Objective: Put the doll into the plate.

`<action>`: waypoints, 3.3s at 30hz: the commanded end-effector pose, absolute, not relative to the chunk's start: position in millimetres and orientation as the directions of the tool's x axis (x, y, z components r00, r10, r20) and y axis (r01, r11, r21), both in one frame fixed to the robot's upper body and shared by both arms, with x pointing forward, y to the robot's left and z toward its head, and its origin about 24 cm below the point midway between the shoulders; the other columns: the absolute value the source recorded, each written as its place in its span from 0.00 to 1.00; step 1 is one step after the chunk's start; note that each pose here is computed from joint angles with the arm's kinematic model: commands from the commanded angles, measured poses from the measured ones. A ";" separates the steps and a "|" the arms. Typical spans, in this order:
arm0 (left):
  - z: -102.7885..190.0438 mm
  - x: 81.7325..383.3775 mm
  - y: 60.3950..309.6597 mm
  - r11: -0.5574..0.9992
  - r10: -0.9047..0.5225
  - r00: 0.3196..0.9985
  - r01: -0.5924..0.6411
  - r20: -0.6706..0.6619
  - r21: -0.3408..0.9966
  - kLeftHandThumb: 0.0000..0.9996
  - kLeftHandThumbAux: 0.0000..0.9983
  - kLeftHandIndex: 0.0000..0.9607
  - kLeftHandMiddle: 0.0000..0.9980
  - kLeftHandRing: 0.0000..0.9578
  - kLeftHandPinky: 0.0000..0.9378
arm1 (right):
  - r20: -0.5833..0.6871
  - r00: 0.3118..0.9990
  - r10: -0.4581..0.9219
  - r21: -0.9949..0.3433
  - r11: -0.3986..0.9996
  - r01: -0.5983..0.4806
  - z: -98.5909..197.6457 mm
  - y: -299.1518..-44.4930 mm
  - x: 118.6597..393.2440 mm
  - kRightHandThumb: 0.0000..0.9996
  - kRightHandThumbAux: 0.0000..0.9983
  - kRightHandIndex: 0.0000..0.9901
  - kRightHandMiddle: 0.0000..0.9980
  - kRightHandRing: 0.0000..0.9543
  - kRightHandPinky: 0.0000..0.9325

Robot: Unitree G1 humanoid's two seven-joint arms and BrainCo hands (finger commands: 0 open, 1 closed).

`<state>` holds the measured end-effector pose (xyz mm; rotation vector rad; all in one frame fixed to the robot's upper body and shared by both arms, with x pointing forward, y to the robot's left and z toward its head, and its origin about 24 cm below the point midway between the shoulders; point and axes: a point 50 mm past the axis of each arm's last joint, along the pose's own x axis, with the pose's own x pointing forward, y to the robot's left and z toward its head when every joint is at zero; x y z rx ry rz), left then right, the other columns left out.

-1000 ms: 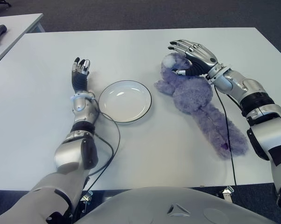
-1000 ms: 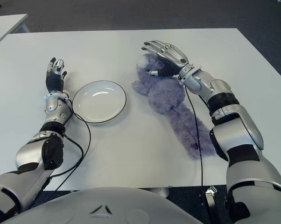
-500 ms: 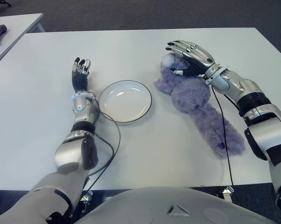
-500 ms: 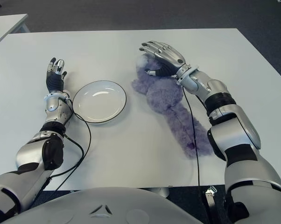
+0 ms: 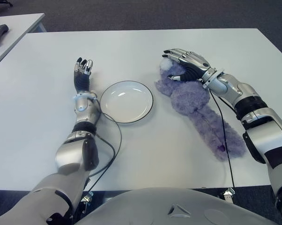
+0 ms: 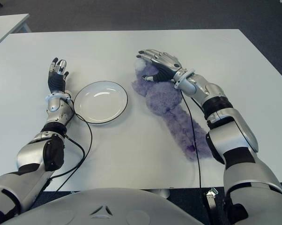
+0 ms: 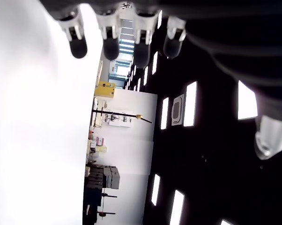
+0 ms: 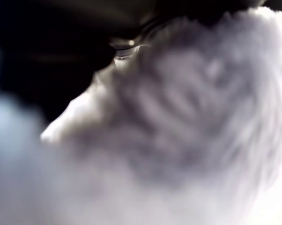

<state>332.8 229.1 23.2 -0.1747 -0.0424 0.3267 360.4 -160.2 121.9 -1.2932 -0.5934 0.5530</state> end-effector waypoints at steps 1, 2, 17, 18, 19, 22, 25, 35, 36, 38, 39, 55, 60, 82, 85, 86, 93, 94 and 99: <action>-94.8 235.2 200.2 0.881 0.325 0.821 -0.444 -0.470 -0.166 0.00 0.50 0.05 0.11 0.06 0.00 | -0.098 0.702 0.706 -0.960 0.119 -0.254 69.0 -161.6 334.3 0.38 0.54 0.02 0.02 0.11 0.27; -94.8 235.3 200.0 0.881 0.325 0.821 -0.444 -0.470 -0.166 0.00 0.50 0.04 0.11 0.06 0.00 | -0.102 0.698 0.709 -0.959 0.117 -0.259 67.5 -161.6 332.5 0.37 0.54 0.02 0.03 0.12 0.26; -95.1 235.4 198.6 0.875 0.323 0.821 -0.449 -0.471 -0.183 0.00 0.51 0.06 0.12 0.07 0.00 | -0.244 0.567 0.787 -0.902 0.031 -0.431 44.7 -153.8 299.5 0.51 0.55 0.28 0.34 0.42 0.50; -95.1 235.3 198.6 0.875 0.323 0.821 -0.449 -0.471 -0.182 0.00 0.51 0.06 0.12 0.07 0.00 | -0.248 0.568 0.785 -0.900 0.029 -0.434 44.4 -152.6 300.9 0.51 0.55 0.29 0.35 0.43 0.51; -95.1 235.2 198.5 0.875 0.323 0.822 -0.448 -0.470 -0.182 0.00 0.51 0.06 0.12 0.07 0.00 | -0.251 0.568 0.784 -0.900 0.028 -0.436 44.2 -152.0 301.8 0.65 0.67 0.39 0.42 0.48 0.57; -95.0 234.9 198.4 0.876 0.324 0.823 -0.447 -0.466 -0.181 0.00 0.51 0.06 0.12 0.07 0.00 | -0.226 0.584 0.780 -0.897 0.068 -0.437 41.1 -149.5 303.2 0.70 0.70 0.43 0.62 0.67 0.78; -95.0 234.8 198.1 0.876 0.324 0.823 -0.447 -0.466 -0.181 0.00 0.50 0.06 0.12 0.07 0.00 | -0.166 0.609 0.776 -0.888 0.151 -0.434 41.1 -149.4 302.7 0.70 0.70 0.44 0.73 0.78 0.89; -94.7 235.1 198.0 0.878 0.325 0.824 -0.445 -0.464 -0.176 0.00 0.50 0.06 0.12 0.06 0.00 | 0.031 0.654 0.756 -0.846 0.368 -0.385 53.0 -153.9 297.8 0.71 0.71 0.45 0.85 0.89 0.92; -94.6 235.3 198.0 0.878 0.325 0.824 -0.445 -0.464 -0.176 0.00 0.50 0.06 0.12 0.06 0.00 | 0.046 0.656 0.754 -0.846 0.379 -0.376 54.4 -153.9 297.8 0.71 0.71 0.45 0.86 0.89 0.92; -94.5 235.5 198.2 0.877 0.325 0.824 -0.446 -0.464 -0.178 0.00 0.50 0.05 0.12 0.06 0.00 | 0.069 0.658 0.750 -0.844 0.396 -0.362 57.0 -154.0 298.0 0.71 0.71 0.45 0.86 0.90 0.92; -94.4 235.6 198.3 0.876 0.325 0.824 -0.447 -0.464 -0.180 0.00 0.50 0.05 0.12 0.06 0.00 | 0.080 0.659 0.748 -0.843 0.403 -0.356 58.3 -154.1 298.2 0.71 0.71 0.45 0.87 0.90 0.92; -94.2 235.8 199.6 0.869 0.333 0.821 -0.458 -0.464 -0.188 0.00 0.50 0.06 0.13 0.07 0.00 | 0.215 0.659 0.721 -0.834 0.486 -0.260 75.0 -161.1 300.6 0.71 0.71 0.44 0.89 0.91 0.90; -94.2 235.6 199.7 0.867 0.334 0.821 -0.461 -0.463 -0.191 0.00 0.50 0.06 0.12 0.07 0.00 | 0.231 0.651 0.723 -0.838 0.488 -0.244 77.0 -162.5 301.3 0.71 0.71 0.44 0.88 0.89 0.91; -94.5 235.6 199.5 0.863 0.334 0.818 -0.465 -0.467 -0.197 0.00 0.49 0.06 0.12 0.07 0.00 | 0.464 0.596 0.656 -0.784 0.617 -0.068 124.4 -169.2 322.1 0.71 0.72 0.44 0.87 0.89 0.90; -94.4 236.0 199.0 0.865 0.335 0.818 -0.464 -0.468 -0.191 0.00 0.49 0.06 0.12 0.07 0.00 | 0.506 0.574 0.644 -0.775 0.632 -0.027 135.3 -167.3 325.9 0.71 0.72 0.44 0.87 0.88 0.90; -94.4 236.1 198.9 0.865 0.335 0.817 -0.464 -0.468 -0.190 0.00 0.49 0.06 0.12 0.07 0.00 | 0.512 0.571 0.642 -0.773 0.634 -0.020 136.9 -166.9 326.6 0.71 0.72 0.44 0.86 0.88 0.89; -94.1 236.8 198.0 0.871 0.330 0.820 -0.456 -0.467 -0.184 0.00 0.49 0.06 0.12 0.07 0.00 | 0.546 0.524 0.653 -0.789 0.612 0.060 156.6 -162.1 333.8 0.70 0.72 0.44 0.82 0.85 0.83; -94.0 237.0 197.8 0.870 0.330 0.820 -0.457 -0.467 -0.188 0.00 0.49 0.06 0.13 0.07 0.00 | 0.558 0.509 0.656 -0.789 0.609 0.080 161.2 -160.7 334.5 0.70 0.72 0.44 0.82 0.85 0.83; -93.9 237.7 196.8 0.865 0.331 0.819 -0.461 -0.469 -0.196 0.00 0.49 0.05 0.13 0.08 0.00 | 0.591 0.482 0.647 -0.783 0.604 0.147 174.0 -158.3 339.1 0.70 0.72 0.44 0.83 0.86 0.86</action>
